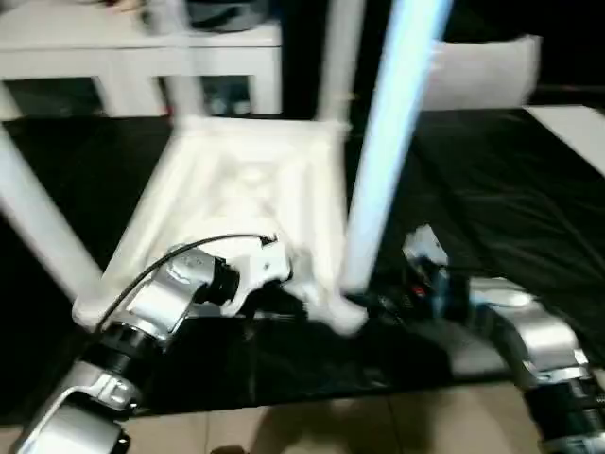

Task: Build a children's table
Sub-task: Rotate leg to tighten

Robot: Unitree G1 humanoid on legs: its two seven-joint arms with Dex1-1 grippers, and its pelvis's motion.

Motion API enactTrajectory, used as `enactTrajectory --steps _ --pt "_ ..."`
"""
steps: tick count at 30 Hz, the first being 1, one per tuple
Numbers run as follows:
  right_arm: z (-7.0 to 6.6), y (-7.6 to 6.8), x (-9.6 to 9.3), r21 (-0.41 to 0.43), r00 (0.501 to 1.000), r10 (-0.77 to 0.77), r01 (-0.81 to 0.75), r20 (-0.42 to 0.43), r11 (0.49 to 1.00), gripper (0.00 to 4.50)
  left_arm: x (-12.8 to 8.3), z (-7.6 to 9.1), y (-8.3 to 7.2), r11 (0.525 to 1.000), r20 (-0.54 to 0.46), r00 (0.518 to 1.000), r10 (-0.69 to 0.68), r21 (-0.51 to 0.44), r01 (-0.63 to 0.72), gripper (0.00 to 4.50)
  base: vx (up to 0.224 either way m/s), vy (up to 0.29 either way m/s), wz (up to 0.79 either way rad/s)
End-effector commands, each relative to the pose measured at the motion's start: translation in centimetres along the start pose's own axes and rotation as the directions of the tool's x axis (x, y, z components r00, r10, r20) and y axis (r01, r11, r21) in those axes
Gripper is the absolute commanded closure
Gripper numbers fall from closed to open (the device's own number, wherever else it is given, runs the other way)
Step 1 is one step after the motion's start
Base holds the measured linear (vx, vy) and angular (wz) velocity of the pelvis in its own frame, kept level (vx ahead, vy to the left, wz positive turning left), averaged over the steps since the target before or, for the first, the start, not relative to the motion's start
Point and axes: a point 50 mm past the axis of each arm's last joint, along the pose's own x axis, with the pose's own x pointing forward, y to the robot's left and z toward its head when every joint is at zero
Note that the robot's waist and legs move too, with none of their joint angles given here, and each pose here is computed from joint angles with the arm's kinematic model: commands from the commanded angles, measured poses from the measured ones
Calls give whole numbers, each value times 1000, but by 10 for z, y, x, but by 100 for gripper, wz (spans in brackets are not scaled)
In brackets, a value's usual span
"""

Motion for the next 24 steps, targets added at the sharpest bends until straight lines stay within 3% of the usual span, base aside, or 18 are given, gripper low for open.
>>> enactTrajectory --steps 1,3,7,9,10,17,24 --pt "1 11 22 -2 1000 -26 26 -6 1000 255 18 25 -12 999 94 995 -32 38 29 450 0 0 0" --pt "5 6 36 29 971 -238 237 16 971 257 31 35 -13 998 122 991 55 3 -56 450 0 0 0" --pt "8 6 43 15 934 -358 358 13 934 257 41 46 -13 989 155 977 144 -43 -139 450 0 0 0" --pt "11 7 45 39 933 -357 356 42 934 257 47 52 -16 989 174 974 149 -49 -142 450 0 0 0" --pt "12 6 44 48 932 -358 355 56 934 203 48 53 -16 989 176 973 146 -43 -141 450 0 0 0" --pt "14 4 34 61 929 -354 350 102 935 142 38 46 -11 989 147 978 147 4 -149 450 0 0 0" --pt "14 2 10 11 984 -156 155 83 988 79 20 29 -7 996 106 992 64 55 -71 450 0 0 0"
